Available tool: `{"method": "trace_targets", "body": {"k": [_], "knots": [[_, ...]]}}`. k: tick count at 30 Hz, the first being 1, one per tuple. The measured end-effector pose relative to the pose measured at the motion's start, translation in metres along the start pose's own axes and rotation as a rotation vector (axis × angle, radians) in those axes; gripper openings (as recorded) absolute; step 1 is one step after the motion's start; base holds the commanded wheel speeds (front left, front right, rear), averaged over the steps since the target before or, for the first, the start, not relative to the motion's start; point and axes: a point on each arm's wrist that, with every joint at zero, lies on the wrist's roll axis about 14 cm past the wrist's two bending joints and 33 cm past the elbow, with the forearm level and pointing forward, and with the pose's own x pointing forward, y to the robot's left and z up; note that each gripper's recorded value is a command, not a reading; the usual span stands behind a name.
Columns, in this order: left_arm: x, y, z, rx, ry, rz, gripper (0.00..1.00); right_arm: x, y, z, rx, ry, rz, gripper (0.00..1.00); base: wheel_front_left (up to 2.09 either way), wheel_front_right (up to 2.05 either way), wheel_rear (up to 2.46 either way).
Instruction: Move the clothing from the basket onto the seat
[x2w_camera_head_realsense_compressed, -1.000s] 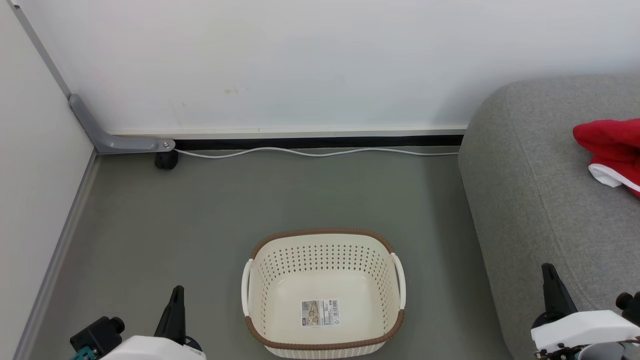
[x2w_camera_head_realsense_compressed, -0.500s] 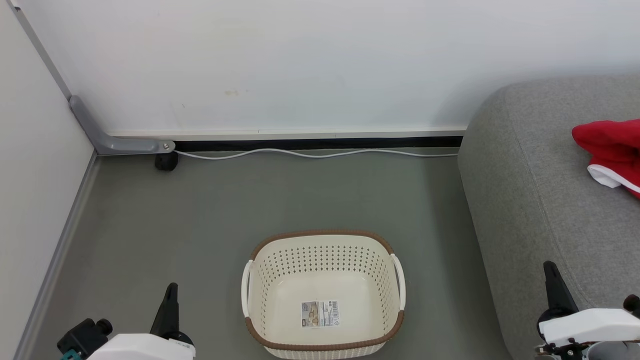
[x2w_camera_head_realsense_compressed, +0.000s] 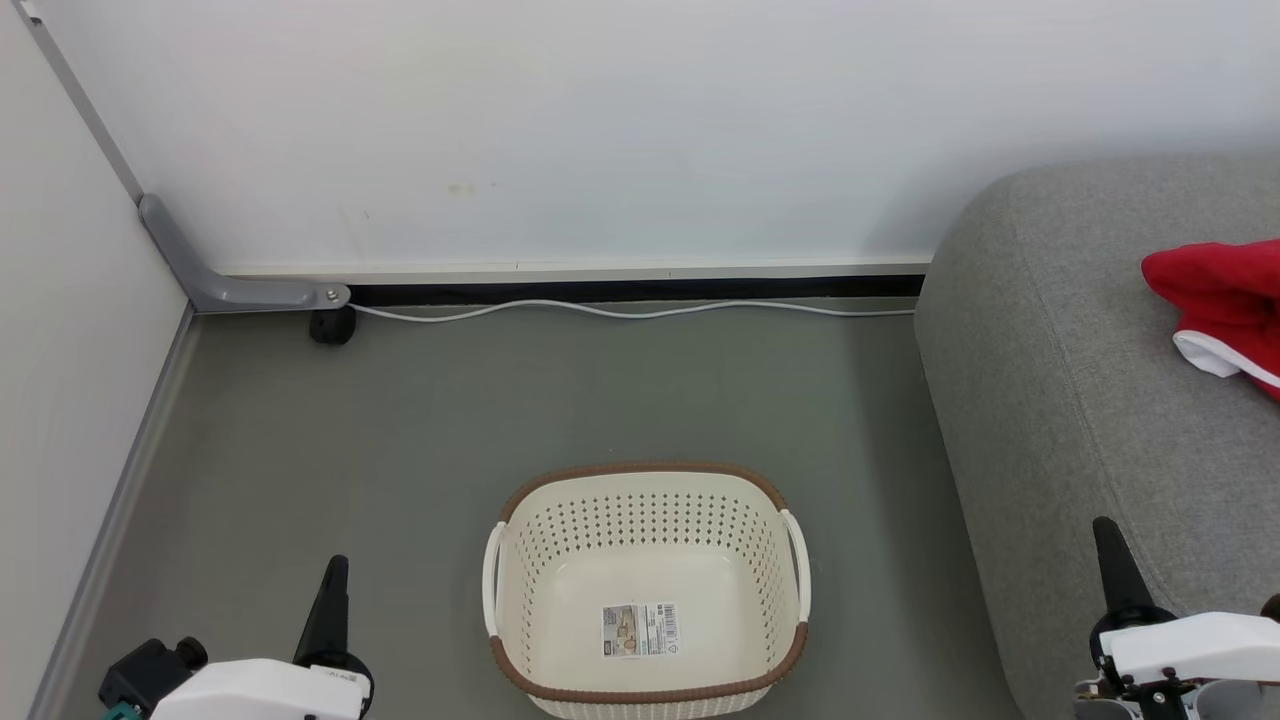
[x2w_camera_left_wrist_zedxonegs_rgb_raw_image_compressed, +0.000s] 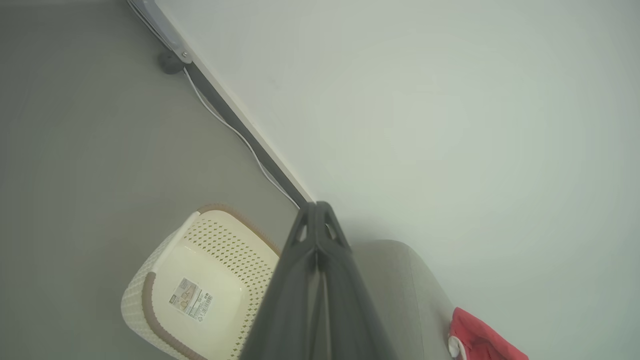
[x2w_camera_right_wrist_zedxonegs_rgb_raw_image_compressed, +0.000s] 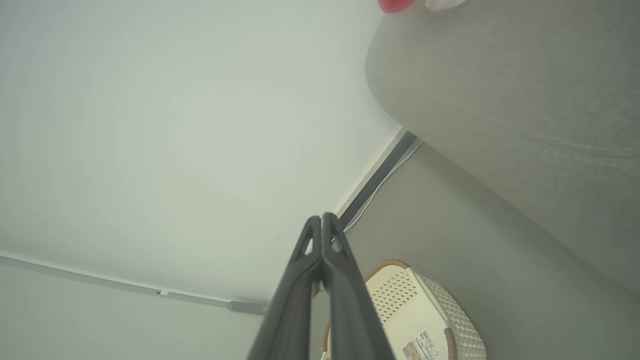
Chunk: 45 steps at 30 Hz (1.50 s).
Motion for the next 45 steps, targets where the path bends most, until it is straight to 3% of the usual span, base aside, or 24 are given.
{"method": "trace_targets", "body": {"k": [45], "knots": [[0.005, -0.032, 0.029, -0.503, -0.012, -0.149, 0.00, 0.000, 0.025, 0.017, 0.515, -0.004, 0.098, 0.00, 0.00, 0.00, 0.00]]}}
